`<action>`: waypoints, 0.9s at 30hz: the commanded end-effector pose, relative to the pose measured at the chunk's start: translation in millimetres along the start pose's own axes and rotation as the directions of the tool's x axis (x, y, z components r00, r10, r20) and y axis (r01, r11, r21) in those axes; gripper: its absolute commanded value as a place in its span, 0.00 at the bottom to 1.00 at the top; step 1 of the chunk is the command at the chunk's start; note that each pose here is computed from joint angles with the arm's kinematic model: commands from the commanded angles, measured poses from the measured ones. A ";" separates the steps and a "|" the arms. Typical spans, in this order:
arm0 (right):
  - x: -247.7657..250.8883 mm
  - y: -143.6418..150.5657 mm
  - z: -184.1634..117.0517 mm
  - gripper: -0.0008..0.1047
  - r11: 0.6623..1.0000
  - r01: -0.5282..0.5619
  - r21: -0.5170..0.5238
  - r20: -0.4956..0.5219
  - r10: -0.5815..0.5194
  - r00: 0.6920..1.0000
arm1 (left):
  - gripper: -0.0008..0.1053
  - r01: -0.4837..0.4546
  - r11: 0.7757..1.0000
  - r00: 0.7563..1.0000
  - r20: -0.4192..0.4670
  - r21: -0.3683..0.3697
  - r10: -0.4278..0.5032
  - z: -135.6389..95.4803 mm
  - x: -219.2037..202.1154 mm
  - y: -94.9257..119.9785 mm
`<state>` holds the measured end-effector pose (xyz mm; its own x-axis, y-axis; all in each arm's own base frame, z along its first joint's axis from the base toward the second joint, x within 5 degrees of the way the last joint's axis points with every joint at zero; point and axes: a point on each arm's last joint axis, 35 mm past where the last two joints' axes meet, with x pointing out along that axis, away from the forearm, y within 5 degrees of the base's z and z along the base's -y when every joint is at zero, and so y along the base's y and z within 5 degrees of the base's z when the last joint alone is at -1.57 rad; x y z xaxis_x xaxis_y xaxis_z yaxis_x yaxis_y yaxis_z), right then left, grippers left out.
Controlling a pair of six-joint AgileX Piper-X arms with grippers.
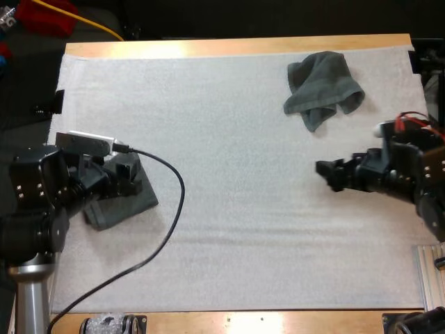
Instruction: Pick towel from pile, fold and stack
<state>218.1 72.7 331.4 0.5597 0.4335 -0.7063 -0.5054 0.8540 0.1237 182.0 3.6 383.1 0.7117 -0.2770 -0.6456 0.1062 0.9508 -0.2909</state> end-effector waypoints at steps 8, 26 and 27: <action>-38.5 -22.0 -12.7 0.76 0.948 0.299 -0.107 -0.013 -0.302 0.953 | 0.62 0.061 0.995 0.998 -0.007 0.079 -0.061 -2.1 -2.1 -15.1; -101.1 1.9 -37.1 0.76 0.903 0.407 -0.136 0.085 -0.399 0.913 | 0.62 -0.093 0.977 0.972 0.231 0.191 0.048 -26.9 -75.6 -28.7; -105.2 4.0 -40.0 0.76 0.904 0.408 -0.127 0.088 -0.400 0.912 | 0.62 -0.094 0.977 0.970 0.239 0.192 0.046 -30.9 -81.0 -29.7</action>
<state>134.4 19.9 376.2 0.7675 0.0768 -0.6365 -0.3132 0.9112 -0.2677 103.0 -6.3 420.5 0.8574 -0.1975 -0.4752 0.1732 0.9803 -0.0949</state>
